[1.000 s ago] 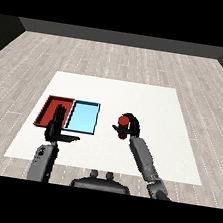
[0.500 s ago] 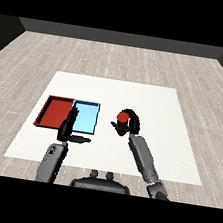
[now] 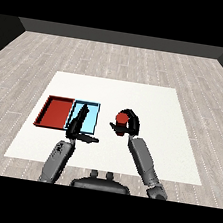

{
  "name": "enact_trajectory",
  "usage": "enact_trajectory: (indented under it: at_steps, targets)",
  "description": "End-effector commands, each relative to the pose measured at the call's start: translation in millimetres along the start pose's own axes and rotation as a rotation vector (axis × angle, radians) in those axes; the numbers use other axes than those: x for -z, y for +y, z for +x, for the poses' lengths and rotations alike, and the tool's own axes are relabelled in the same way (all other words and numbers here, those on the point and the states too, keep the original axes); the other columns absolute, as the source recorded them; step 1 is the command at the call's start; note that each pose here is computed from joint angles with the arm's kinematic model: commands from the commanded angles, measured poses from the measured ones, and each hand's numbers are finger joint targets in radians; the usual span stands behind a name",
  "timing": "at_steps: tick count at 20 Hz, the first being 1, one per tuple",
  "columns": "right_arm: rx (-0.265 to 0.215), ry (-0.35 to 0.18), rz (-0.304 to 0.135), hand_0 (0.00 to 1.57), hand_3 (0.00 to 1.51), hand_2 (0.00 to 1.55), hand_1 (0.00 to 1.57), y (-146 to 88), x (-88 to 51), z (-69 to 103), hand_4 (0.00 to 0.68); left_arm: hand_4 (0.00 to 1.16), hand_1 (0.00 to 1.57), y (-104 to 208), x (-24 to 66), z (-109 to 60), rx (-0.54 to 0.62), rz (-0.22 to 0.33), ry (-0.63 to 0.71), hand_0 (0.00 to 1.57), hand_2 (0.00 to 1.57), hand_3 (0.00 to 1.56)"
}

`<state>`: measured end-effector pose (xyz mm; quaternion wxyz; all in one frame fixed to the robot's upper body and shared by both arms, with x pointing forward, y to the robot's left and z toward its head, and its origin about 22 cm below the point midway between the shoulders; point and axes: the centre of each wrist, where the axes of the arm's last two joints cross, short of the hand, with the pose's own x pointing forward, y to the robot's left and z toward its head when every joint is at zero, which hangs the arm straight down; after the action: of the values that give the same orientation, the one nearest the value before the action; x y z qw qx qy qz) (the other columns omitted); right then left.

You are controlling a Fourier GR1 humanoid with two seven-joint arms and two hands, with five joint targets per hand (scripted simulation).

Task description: Pick the red can and put it in the red box

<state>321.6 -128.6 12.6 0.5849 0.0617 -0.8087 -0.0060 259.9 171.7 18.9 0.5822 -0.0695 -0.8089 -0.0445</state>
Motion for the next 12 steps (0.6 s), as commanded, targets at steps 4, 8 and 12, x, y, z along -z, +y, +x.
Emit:
enact_trajectory:
  at_steps: [4,8,12]
  targets:
    - [-0.007,-0.015,0.019,1.41,1.42,1.44,1.41,3,10.5,10.3,0.653,0.00,0.00,-27,15.5,2.3,-0.068,-0.072,0.033,0.00,0.00,0.00]
    - [0.012,-0.057,0.053,1.41,1.39,1.41,1.41,17,-13.6,18.4,0.639,0.00,0.00,-55,25.4,-3.4,-0.031,-0.069,0.039,0.00,0.00,0.00]
    - [0.021,-0.062,0.077,1.38,1.40,1.41,1.38,38,9.9,19.6,0.625,0.00,0.00,-56,32.5,-2.8,-0.040,-0.100,0.043,0.00,0.00,0.00]
